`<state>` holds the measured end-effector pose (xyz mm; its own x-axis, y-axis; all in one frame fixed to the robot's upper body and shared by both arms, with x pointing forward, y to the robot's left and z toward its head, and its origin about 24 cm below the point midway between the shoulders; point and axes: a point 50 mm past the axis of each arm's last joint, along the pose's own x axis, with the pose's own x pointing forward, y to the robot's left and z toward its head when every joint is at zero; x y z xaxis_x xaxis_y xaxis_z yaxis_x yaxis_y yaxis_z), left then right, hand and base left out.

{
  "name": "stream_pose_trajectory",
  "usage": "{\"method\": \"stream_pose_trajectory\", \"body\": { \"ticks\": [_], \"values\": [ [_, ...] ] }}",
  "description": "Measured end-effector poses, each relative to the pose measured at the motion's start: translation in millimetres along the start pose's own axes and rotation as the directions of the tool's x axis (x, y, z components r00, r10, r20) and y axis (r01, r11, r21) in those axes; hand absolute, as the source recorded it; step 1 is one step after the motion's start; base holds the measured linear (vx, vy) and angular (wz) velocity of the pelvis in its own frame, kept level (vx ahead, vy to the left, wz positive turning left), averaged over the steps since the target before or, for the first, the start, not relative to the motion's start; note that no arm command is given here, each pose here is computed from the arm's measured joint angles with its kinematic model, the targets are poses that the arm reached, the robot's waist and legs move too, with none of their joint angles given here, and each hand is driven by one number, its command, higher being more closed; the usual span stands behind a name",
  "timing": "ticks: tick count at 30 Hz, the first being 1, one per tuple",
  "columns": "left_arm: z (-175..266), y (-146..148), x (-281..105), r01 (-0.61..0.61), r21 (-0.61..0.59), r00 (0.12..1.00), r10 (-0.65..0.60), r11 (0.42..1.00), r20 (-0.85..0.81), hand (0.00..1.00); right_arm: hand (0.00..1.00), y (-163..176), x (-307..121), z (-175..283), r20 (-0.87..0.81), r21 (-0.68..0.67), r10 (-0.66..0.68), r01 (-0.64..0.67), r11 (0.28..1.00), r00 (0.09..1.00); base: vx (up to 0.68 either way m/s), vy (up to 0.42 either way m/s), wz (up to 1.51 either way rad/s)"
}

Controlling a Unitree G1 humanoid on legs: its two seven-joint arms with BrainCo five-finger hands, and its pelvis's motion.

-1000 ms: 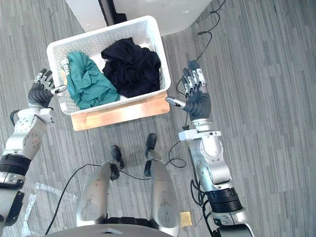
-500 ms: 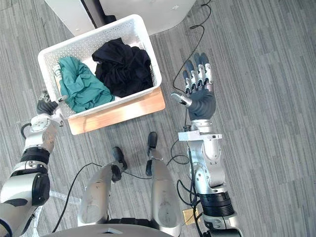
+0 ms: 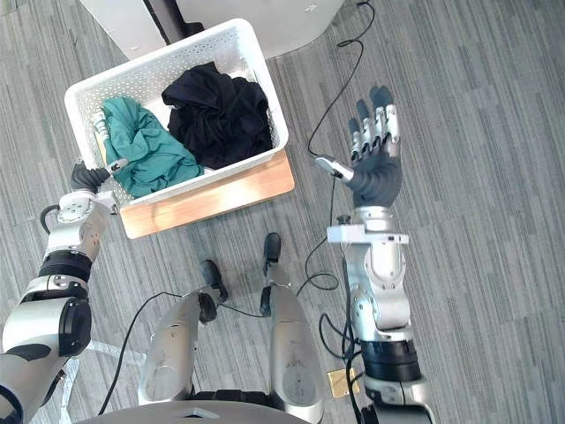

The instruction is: Pick up the laundry basket with both hands and put the clothes into the washing machine.

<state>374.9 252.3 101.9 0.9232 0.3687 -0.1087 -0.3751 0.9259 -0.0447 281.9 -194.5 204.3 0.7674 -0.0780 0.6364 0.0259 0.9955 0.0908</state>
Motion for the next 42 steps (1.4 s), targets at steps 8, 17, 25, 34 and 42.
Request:
{"method": "stream_pose_trajectory", "body": {
  "ticks": [8,17,25,34,42],
  "values": [
    [17.0,-14.6,3.1,0.016,-0.069,0.999,-0.014,0.997,0.029,0.00,0.00,25.0,98.3,-15.4,-0.114,-0.052,-0.029,0.024,0.998,0.993,0.01,-0.030,0.05],
    [28.7,-28.5,6.8,0.123,-0.070,0.991,-0.119,0.990,0.061,0.00,0.00,62.2,140.2,-40.2,-0.395,-0.041,0.174,-0.206,0.978,0.902,0.03,-0.027,0.13],
    [38.0,-33.5,8.3,0.157,0.013,0.983,-0.158,0.987,0.092,0.00,0.00,57.1,145.5,-48.5,-0.499,-0.231,0.192,-0.343,0.910,0.845,0.04,-0.023,0.10],
    [45.6,-40.7,8.7,0.188,0.088,0.975,-0.196,0.978,0.105,0.00,0.00,45.1,149.4,-46.2,-0.518,-0.278,0.193,-0.377,0.884,0.834,0.03,-0.021,0.08],
    [48.2,-42.4,9.8,0.189,0.083,0.975,-0.197,0.978,0.102,0.00,0.00,44.1,150.1,-45.3,-0.486,-0.208,0.167,-0.299,0.931,0.858,0.03,-0.005,0.02]
  ]
}}
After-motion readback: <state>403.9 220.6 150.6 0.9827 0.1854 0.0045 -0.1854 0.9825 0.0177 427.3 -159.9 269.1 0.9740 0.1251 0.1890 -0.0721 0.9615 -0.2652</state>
